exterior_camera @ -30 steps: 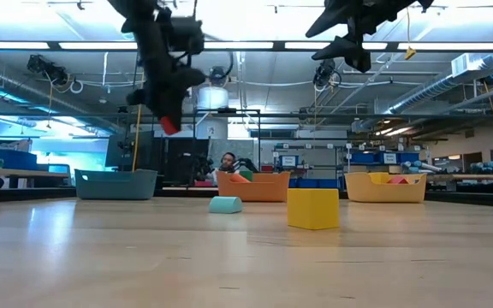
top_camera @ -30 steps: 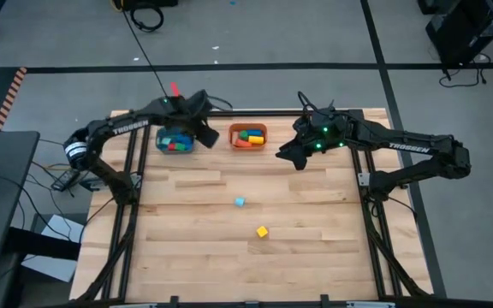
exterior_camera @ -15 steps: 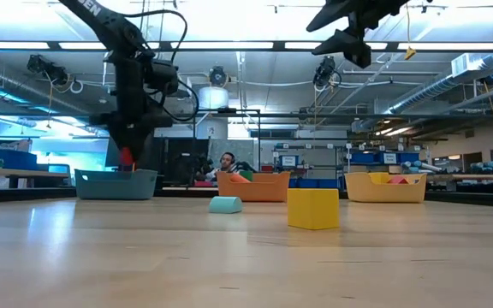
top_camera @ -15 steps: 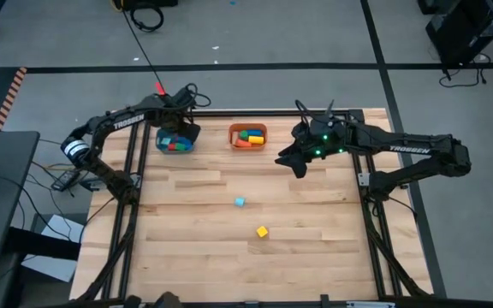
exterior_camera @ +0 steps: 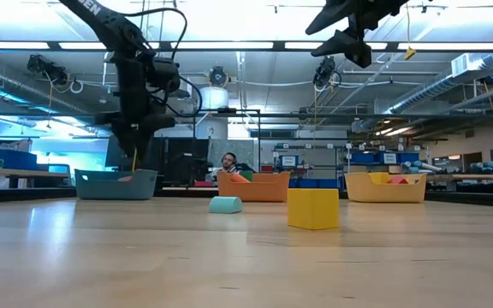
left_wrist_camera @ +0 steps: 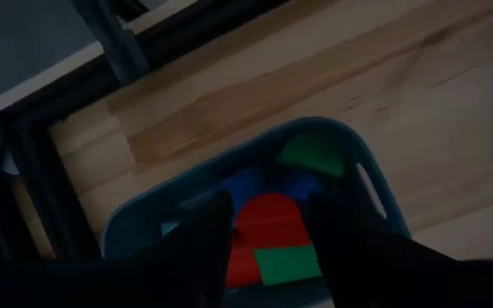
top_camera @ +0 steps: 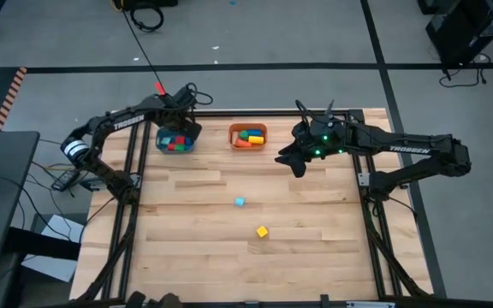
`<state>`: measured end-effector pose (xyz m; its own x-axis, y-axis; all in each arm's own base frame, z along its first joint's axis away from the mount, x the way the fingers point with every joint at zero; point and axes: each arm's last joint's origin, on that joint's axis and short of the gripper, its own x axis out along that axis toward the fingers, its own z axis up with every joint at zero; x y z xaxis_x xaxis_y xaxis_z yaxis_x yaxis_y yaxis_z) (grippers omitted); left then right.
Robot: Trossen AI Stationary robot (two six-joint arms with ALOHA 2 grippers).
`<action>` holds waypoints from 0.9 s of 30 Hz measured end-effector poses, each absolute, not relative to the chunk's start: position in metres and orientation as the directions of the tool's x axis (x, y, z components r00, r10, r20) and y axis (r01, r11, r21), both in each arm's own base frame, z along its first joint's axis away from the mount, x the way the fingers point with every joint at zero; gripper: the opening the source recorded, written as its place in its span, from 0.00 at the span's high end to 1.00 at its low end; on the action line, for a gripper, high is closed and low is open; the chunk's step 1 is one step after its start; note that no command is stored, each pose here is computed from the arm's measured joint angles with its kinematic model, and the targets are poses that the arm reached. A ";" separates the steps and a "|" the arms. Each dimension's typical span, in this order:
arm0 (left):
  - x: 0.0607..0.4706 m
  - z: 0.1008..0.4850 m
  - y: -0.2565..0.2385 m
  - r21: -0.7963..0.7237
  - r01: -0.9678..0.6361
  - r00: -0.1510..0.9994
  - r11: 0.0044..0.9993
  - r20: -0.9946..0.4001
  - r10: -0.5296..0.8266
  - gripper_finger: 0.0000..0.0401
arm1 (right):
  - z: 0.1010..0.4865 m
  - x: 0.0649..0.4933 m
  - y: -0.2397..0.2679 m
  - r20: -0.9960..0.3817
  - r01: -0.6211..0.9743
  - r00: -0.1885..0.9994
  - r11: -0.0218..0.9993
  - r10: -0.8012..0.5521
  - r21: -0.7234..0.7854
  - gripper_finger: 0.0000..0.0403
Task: Sort blocks by size
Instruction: Put the light blue half-circle block into the blue bin
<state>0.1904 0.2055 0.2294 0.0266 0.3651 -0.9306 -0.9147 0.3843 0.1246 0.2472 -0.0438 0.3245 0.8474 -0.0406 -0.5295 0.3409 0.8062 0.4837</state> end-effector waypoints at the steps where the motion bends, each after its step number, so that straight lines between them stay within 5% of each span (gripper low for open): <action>1: 0.191 0.230 0.205 0.127 -0.909 0.030 0.398 -0.930 0.367 0.59 | 0.325 0.247 -0.044 -0.529 0.341 0.848 0.806 -0.041 0.484 0.50; 7: 0.204 0.245 0.186 0.132 -0.834 0.126 0.536 -0.899 0.419 0.59 | 0.325 0.247 -0.044 -0.529 0.360 0.848 0.777 -0.040 0.517 0.50; 14: 0.225 0.283 0.144 0.047 -0.732 0.397 0.679 -0.781 0.482 0.59 | 0.329 0.250 -0.046 -0.481 0.380 0.871 0.762 -0.103 0.525 0.50; 21: 0.253 0.305 0.098 -0.008 -0.553 0.642 0.833 -0.642 0.420 0.59 | 0.328 0.253 -0.044 -0.474 0.536 0.829 0.664 -0.297 0.522 0.53; 27: 0.267 0.308 0.066 0.010 -0.434 0.715 0.901 -0.605 0.351 0.59 | 0.312 0.269 -0.022 -0.516 0.592 0.790 0.630 -0.331 0.502 0.58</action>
